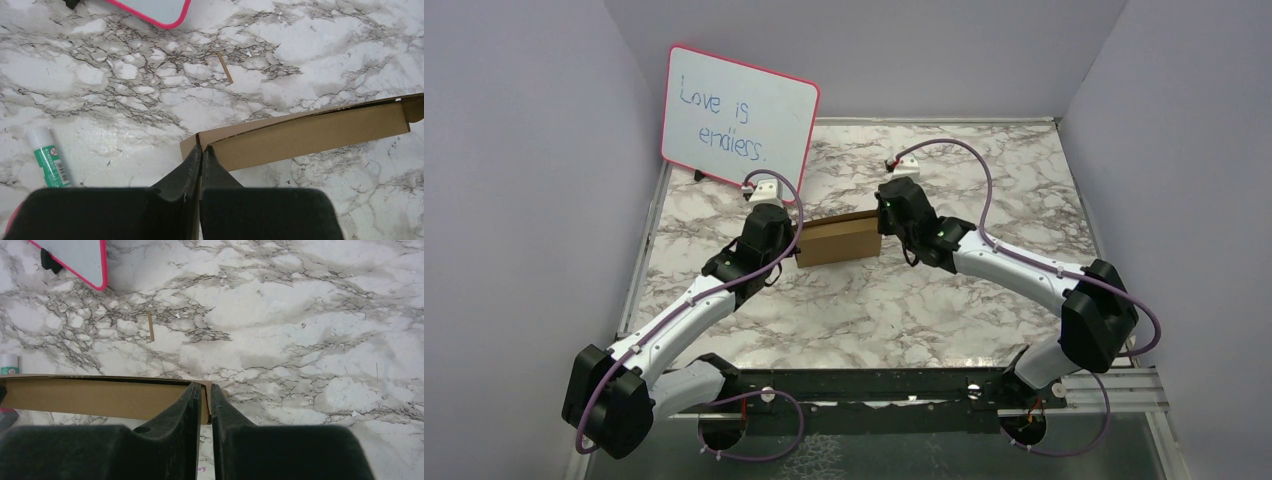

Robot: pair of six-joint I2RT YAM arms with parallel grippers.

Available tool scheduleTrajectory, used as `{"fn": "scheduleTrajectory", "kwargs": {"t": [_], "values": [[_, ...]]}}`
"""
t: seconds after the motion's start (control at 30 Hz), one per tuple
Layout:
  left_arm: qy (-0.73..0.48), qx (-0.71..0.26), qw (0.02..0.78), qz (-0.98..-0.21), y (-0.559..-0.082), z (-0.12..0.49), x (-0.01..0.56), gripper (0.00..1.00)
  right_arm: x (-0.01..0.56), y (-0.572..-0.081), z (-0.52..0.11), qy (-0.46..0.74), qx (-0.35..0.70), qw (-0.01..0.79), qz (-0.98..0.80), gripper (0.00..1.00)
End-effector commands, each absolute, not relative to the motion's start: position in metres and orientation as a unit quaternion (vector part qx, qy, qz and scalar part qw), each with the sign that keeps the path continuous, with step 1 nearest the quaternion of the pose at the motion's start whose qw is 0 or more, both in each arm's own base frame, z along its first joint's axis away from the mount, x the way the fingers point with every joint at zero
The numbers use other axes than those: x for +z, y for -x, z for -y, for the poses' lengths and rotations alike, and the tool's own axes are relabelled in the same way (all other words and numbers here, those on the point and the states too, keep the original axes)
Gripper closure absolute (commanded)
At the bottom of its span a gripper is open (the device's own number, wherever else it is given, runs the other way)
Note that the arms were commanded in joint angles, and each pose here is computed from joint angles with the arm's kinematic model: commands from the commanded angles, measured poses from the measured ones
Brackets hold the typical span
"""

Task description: Fold the paper box

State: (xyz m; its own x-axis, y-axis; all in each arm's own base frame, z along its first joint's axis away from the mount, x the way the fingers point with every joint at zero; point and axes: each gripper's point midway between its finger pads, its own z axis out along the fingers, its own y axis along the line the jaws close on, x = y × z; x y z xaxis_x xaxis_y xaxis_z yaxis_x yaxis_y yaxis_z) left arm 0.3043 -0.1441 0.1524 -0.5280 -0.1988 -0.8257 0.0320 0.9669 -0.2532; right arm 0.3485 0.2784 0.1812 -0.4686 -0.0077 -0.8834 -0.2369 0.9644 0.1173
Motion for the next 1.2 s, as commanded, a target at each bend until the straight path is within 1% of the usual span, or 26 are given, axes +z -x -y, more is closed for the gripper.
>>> {"fn": "scheduleTrajectory", "kwargs": {"t": [0.0,0.13,0.17,0.5,0.9,1.17], "values": [[0.019,-0.082,0.409,-0.909,-0.276,0.135,0.11,1.0,0.176,-0.352,-0.284,0.078,0.117,0.51,-0.849,0.85],[0.019,-0.083,0.41,-0.908,-0.276,0.135,0.11,1.0,0.173,-0.349,-0.285,0.081,0.125,0.503,-0.851,0.98],[0.02,-0.083,0.409,-0.908,-0.275,0.135,0.11,1.0,0.173,-0.347,-0.285,0.081,0.128,0.502,-0.851,0.99],[0.024,-0.09,0.407,-0.909,-0.274,0.138,0.107,1.0,0.147,-0.331,-0.275,0.074,0.141,0.492,-0.856,0.99],[0.043,-0.112,0.417,-0.901,-0.271,0.141,0.103,1.0,0.111,-0.319,-0.258,0.085,0.142,0.514,-0.842,0.99],[0.055,-0.147,0.44,-0.884,-0.272,0.146,0.121,0.86,0.103,-0.321,-0.253,0.075,0.127,0.515,-0.845,0.99]]}}
